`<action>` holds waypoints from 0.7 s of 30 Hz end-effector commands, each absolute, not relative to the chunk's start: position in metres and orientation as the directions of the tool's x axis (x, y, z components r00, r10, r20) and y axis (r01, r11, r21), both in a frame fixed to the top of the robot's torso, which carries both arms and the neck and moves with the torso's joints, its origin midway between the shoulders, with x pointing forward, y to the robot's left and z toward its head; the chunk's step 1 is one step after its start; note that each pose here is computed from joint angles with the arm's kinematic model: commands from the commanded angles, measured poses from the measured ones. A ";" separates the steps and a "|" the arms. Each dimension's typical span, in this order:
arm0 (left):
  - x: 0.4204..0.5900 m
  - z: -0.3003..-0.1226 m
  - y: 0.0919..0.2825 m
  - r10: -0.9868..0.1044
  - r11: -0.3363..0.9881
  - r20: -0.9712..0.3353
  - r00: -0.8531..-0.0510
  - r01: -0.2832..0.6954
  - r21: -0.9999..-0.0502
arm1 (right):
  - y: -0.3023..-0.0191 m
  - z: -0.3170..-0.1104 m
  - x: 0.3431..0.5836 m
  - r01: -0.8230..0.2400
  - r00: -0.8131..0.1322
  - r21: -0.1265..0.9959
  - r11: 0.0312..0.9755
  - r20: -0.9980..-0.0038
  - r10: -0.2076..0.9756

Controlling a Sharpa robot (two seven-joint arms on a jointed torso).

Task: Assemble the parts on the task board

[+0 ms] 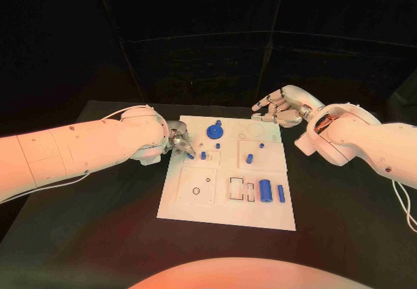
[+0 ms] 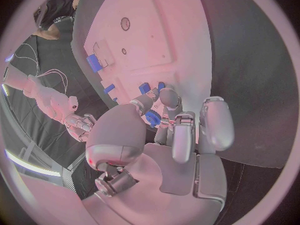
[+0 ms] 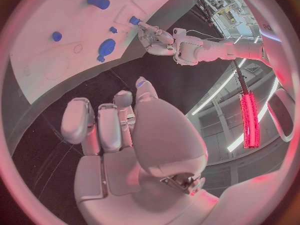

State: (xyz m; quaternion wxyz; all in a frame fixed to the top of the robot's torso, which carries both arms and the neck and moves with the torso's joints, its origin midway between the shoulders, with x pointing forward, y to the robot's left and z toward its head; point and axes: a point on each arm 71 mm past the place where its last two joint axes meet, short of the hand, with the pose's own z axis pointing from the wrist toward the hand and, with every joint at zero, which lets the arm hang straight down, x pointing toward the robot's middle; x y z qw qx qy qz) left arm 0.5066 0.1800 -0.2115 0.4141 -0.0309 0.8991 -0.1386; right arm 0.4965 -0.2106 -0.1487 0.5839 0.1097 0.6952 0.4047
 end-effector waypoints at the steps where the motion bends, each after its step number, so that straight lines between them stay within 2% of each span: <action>1: 0.503 -0.217 0.179 -0.147 0.963 -0.715 -0.684 0.065 -0.260 | -0.209 -0.147 0.496 -0.330 -0.298 0.691 0.643 -0.722 0.624; 21: 0.509 -0.218 0.173 -0.156 0.962 -0.710 -0.687 0.058 -0.267 | -0.208 -0.147 0.497 -0.332 -0.297 0.692 0.642 -0.722 0.625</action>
